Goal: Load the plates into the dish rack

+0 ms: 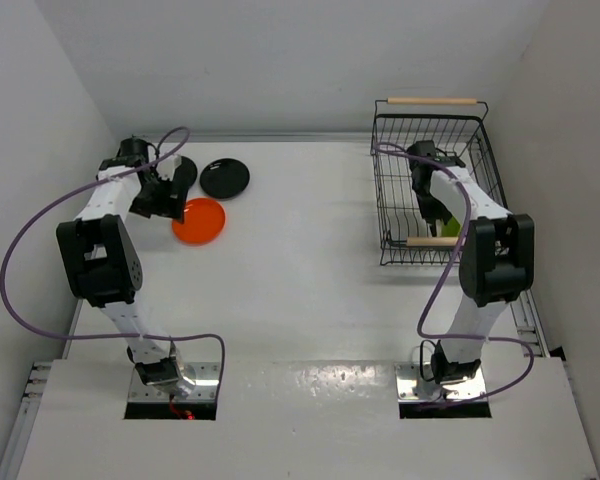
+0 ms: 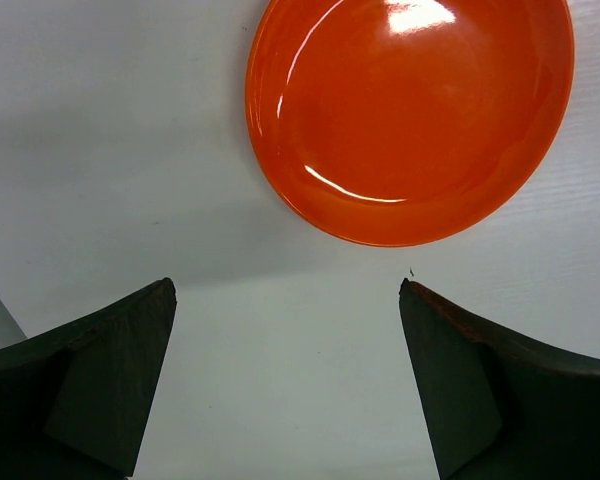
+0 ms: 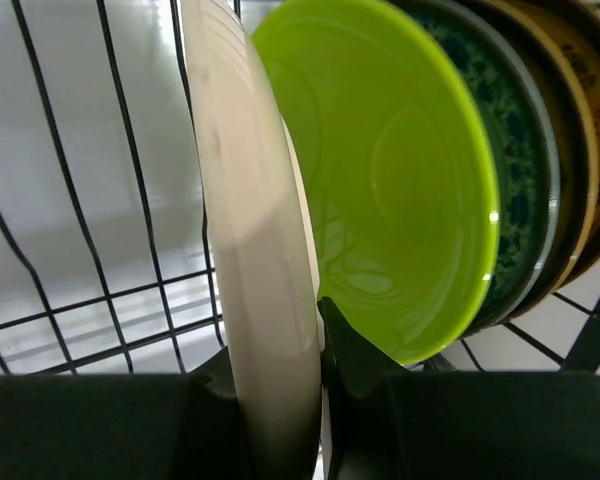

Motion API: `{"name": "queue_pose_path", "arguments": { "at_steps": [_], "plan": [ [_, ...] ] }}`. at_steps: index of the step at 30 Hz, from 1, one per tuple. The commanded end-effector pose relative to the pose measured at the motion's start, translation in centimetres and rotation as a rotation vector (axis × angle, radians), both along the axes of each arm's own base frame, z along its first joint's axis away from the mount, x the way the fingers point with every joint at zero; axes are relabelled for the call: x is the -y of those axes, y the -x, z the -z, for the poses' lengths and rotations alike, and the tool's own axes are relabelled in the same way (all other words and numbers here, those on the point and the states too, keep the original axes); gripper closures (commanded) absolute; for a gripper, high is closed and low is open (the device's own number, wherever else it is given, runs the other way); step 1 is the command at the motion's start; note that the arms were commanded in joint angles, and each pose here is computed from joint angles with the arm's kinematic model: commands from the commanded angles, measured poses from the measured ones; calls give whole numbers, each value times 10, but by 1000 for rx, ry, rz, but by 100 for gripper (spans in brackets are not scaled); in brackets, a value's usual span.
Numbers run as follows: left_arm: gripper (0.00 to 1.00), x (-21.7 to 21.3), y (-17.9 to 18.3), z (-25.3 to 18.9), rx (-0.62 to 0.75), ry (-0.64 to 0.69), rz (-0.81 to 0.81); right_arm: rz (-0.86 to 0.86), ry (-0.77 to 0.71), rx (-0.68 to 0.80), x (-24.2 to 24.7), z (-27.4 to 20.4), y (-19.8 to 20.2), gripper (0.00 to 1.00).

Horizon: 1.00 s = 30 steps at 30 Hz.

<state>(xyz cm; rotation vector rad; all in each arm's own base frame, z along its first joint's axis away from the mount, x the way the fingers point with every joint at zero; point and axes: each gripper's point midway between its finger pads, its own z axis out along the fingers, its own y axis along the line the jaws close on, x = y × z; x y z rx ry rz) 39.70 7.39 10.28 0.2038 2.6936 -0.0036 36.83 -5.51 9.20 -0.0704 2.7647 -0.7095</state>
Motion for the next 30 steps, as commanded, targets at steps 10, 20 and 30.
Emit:
{"name": "queue_pose_path", "arguments": {
  "at_steps": [10,20,30],
  "plan": [
    [2,0,-2,37,-34,64,37,64,-89,-18,2,22,2,77],
    [2,-7,1,58,-78,53,28,63,-22,76,18,-22,-5,52],
    [2,-6,0,58,-75,59,40,92,-28,116,26,-40,-3,54]
  ]
}}
